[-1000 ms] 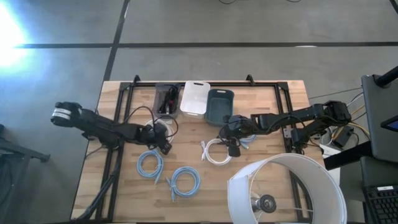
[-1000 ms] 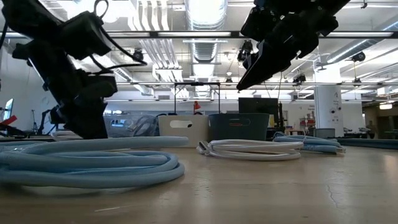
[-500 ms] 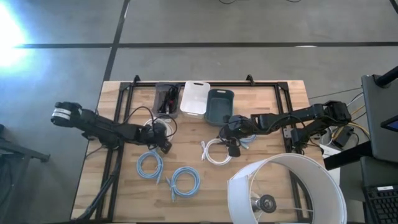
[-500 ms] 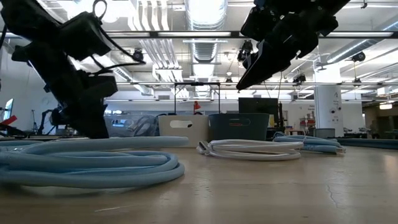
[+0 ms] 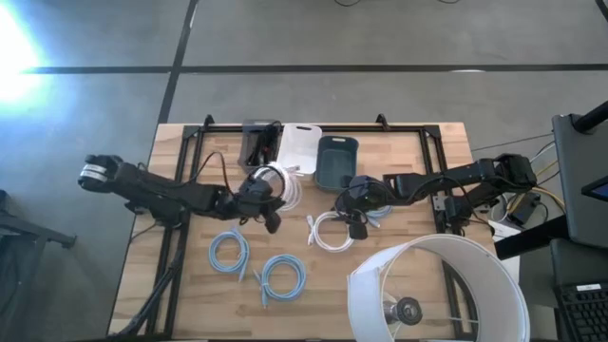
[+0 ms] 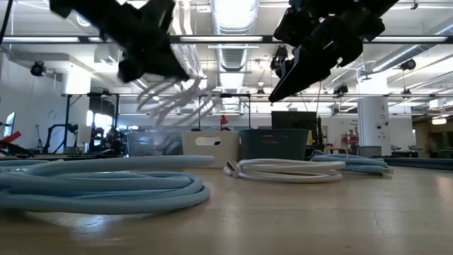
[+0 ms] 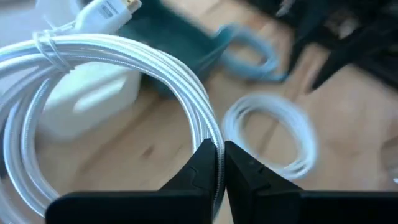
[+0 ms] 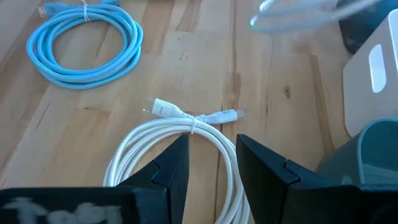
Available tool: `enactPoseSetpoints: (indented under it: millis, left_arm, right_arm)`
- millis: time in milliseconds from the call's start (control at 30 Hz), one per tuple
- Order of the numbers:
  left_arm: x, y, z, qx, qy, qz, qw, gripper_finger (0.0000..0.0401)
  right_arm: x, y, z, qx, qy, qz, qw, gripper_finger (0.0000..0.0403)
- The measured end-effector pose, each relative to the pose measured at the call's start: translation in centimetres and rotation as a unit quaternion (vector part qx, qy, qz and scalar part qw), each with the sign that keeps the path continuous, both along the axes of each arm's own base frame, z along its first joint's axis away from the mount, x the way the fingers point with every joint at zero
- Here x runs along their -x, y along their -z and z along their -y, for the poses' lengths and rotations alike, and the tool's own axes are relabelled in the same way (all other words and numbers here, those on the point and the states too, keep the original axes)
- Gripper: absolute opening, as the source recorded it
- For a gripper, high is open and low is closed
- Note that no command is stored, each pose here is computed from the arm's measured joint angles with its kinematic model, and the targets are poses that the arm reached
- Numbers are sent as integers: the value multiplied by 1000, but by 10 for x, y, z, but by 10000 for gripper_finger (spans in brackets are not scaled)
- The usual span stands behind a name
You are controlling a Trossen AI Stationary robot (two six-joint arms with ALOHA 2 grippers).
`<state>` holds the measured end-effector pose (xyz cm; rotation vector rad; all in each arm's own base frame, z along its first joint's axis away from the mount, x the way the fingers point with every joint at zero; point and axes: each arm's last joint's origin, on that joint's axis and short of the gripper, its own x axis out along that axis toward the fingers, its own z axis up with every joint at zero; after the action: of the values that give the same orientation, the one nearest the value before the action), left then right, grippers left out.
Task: Pick & Place USB Port
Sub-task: Put the left white HDMI cable into the white bin
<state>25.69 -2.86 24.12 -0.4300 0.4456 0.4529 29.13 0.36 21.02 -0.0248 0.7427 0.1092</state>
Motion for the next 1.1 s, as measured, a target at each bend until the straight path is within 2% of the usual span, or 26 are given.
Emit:
enactPoseSetpoints:
  millis: [167,233,367,533,633,733,900,1100]
  left_arm:
    - [-8,-33,9,-82,17,25,996,23]
    - [-10,-43,8,-96,5,41,994,23]
    - [-16,-50,-2,-59,-36,74,995,23]
    - [-27,-43,-29,-47,-75,60,994,23]
    - [-37,-37,-54,-19,-67,62,996,23]
    - [-48,-29,-81,17,-34,81,996,23]
    - [-62,-14,-125,50,15,128,990,23]
    - [-65,12,-164,75,-11,122,990,24]
  right_arm:
    - [0,0,0,0,0,0,1000,130]
    - [0,0,0,0,0,0,1000,130]
    - [0,0,0,0,0,0,1000,127]
    - [0,0,0,3,-2,3,1000,123]
    - [0,0,0,5,-5,4,1000,124]
    - [-1,-1,0,17,-15,6,1000,128]
    - [-1,-1,0,21,-19,7,1000,129]
    - [0,-1,0,21,-19,6,1000,123]
